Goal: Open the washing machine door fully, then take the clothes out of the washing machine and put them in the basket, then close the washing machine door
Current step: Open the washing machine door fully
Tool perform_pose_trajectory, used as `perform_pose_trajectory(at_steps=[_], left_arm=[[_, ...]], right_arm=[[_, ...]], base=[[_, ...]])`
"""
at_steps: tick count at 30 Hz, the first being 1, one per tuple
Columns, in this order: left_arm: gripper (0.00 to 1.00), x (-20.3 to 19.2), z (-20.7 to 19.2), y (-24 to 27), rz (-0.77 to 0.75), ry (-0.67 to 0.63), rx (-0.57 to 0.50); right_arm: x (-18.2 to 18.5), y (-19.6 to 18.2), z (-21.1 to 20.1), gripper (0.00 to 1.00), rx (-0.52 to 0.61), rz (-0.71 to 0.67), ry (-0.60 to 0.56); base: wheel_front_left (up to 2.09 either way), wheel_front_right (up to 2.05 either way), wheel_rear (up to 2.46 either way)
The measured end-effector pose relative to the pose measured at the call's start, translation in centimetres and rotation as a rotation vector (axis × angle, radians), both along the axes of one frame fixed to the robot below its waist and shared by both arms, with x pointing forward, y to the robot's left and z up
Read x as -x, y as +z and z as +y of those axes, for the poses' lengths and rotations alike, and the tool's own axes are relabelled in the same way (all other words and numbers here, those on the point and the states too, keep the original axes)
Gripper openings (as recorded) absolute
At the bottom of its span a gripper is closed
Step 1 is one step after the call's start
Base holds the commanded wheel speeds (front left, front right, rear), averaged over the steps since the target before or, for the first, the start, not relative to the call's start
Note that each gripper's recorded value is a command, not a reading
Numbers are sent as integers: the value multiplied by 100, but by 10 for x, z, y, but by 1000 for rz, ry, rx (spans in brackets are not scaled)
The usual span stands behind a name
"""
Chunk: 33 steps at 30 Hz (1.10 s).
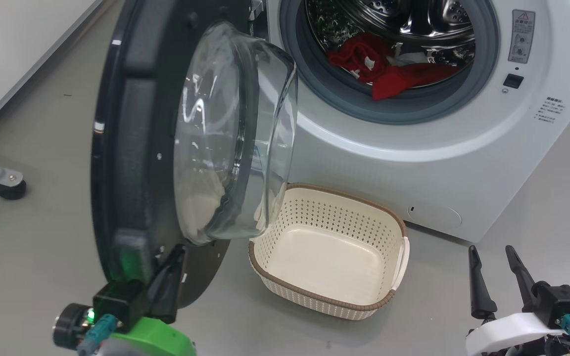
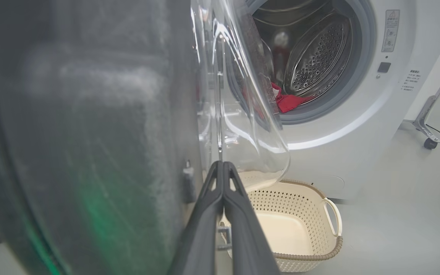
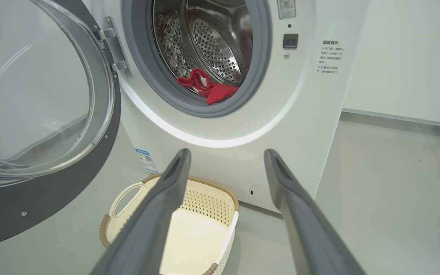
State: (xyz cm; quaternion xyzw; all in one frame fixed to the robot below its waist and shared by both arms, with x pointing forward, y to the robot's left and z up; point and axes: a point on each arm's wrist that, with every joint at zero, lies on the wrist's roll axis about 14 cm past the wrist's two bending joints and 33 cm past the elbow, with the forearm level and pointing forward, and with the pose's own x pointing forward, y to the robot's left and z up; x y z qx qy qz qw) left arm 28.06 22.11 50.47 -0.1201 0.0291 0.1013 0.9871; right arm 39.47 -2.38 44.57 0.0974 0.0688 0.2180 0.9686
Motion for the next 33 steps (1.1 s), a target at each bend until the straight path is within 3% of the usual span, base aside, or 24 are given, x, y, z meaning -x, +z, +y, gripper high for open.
perform_pose_trajectory(at_steps=[13, 33], left_arm=[[0, 9, 62, -5, 10, 176, -46], [0, 9, 110, -18, 28, 324, -65]], right_arm=[[-1, -4, -9, 100, -2, 12, -26], [-12, -12, -19, 100, 9, 19, -61]], base=[[0, 0, 0], [0, 0, 0]])
